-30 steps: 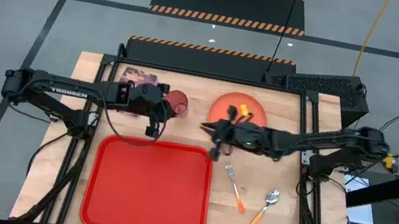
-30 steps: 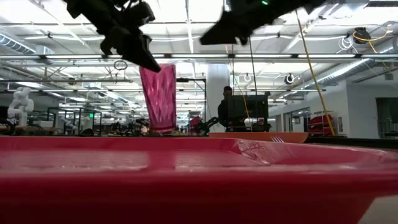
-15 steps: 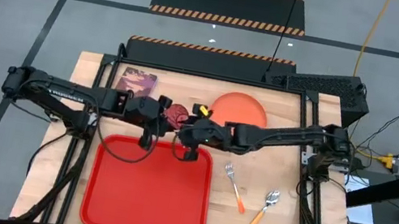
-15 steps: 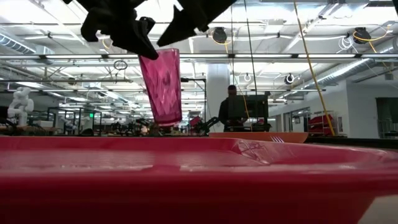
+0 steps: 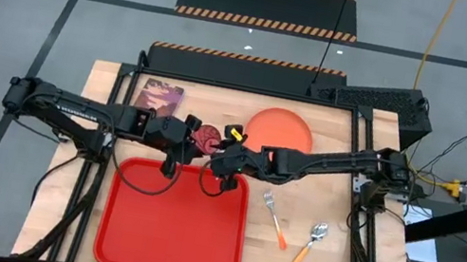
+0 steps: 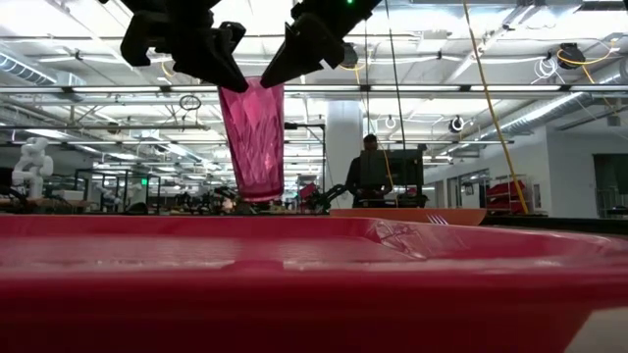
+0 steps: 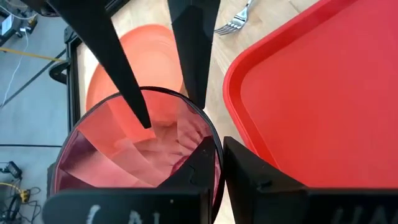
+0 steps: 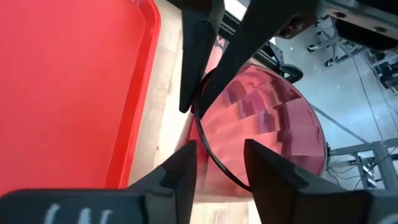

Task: Pick and place plate/cup/fork/spoon on tray
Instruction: Put the red cup on the red serving tray

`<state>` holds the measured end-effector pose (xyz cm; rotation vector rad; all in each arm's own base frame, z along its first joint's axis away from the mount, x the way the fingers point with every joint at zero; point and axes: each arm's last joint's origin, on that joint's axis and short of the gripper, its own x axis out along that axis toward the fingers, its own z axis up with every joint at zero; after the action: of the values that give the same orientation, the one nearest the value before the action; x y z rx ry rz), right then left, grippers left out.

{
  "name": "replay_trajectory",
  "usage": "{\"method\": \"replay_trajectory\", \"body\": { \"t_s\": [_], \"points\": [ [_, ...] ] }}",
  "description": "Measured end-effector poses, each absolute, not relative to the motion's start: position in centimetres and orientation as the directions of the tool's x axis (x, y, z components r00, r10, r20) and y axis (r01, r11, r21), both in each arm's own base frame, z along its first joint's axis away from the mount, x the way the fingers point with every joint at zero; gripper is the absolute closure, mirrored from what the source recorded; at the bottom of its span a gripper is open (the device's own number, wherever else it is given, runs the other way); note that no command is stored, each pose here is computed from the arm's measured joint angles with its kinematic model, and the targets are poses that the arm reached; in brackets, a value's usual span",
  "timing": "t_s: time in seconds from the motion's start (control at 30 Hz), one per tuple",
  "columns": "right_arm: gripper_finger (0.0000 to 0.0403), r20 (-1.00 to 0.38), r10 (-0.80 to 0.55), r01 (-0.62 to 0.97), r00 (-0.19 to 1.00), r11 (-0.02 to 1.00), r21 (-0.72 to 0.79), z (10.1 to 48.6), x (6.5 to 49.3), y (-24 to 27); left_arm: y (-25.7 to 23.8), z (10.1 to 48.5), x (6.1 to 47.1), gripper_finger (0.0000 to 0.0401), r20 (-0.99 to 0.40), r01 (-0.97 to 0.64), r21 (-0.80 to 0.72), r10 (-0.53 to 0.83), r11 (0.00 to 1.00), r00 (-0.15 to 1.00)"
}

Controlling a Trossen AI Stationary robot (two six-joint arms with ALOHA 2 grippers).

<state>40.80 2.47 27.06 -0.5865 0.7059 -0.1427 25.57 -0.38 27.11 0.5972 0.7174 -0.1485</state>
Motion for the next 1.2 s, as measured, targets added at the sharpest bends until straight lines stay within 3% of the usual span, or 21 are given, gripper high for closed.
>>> {"method": "replay_trajectory", "body": {
  "t_s": [0.23,0.43,0.6,0.83,0.93,1.2],
  "points": [
    [0.0340,-0.601,-0.266,-0.142,0.754,0.827,-0.544,26.91,40.64,2.53,-0.52,27.22,25.72,0.0371,-0.640,0.325,0.466,0.060,0.823,0.766],
    [0.0350,-0.613,-0.242,-0.175,0.752,0.823,-0.540,26.86,40.58,2.54,-0.54,27.31,25.83,0.0371,-0.627,0.327,0.473,0.052,0.818,0.777],
    [0.0343,-0.617,-0.220,-0.192,0.755,0.826,-0.530,26.85,40.60,2.50,-0.54,27.33,25.86,0.0371,-0.624,0.325,0.473,0.051,0.819,0.780],
    [0.0292,-0.617,-0.193,-0.234,0.763,0.807,-0.542,26.86,40.69,2.45,-0.60,27.65,26.10,0.0371,-0.592,0.326,0.479,0.026,0.815,0.805],
    [0.0288,-0.622,-0.188,-0.260,0.760,0.789,-0.557,26.80,40.66,2.48,-0.64,27.70,26.14,0.0371,-0.588,0.334,0.475,0.011,0.814,0.809],
    [0.0381,-0.638,-0.138,-0.298,0.757,0.797,-0.526,26.70,40.64,2.21,-0.69,27.75,26.17,0.0370,-0.583,0.342,0.480,0.002,0.808,0.813]
  ]
}}
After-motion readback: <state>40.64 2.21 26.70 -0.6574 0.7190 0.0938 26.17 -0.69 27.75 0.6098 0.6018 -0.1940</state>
